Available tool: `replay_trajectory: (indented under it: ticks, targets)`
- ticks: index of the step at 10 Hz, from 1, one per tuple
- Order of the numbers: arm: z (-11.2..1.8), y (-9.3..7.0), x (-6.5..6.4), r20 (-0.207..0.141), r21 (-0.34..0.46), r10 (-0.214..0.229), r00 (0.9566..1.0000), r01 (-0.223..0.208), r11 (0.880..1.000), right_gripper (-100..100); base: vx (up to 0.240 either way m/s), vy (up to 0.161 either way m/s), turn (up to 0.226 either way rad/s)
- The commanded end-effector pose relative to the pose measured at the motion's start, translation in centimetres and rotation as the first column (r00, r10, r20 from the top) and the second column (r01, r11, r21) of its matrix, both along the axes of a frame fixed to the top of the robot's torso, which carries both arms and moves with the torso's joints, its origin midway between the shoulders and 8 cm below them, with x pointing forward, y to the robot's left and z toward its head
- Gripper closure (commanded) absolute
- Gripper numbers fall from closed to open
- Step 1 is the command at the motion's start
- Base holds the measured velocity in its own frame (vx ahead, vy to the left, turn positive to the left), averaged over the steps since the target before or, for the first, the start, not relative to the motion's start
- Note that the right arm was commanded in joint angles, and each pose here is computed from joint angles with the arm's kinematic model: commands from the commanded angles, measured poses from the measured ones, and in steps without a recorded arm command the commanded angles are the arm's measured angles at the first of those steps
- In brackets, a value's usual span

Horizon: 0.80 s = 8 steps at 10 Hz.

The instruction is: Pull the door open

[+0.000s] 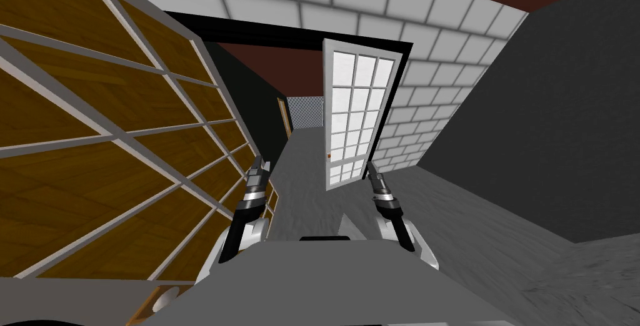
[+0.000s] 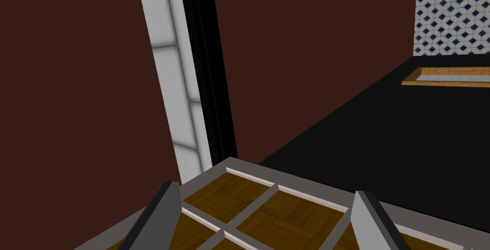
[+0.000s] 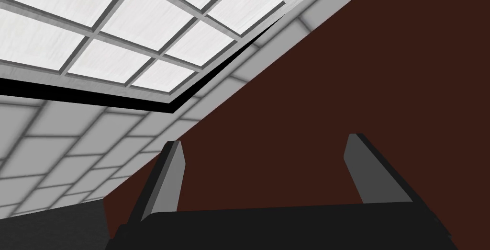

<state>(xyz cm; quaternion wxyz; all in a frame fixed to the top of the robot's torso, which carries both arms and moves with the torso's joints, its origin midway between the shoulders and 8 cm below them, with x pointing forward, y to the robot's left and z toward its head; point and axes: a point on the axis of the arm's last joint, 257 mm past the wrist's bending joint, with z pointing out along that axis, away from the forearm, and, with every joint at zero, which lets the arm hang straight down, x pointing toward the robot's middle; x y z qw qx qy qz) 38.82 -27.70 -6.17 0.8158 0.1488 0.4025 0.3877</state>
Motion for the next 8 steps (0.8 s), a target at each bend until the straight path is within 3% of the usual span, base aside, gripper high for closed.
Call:
replay_trajectory:
  ticks: [1,7,8]
  targets:
    - [-0.8,0.1,0.4,-0.01,-0.014,-0.007,0.9999,0.007,1.0,-100,0.067,0.041,-0.003]
    - [-6.1,-0.3,2.2,-0.094,-0.146,-0.07,0.9931,0.056,0.988,-100,0.084,0.038,-0.003]
    - [-6.1,-0.3,2.2,-0.094,-0.146,-0.07,0.9931,0.056,0.988,-100,0.076,0.023,0.0]
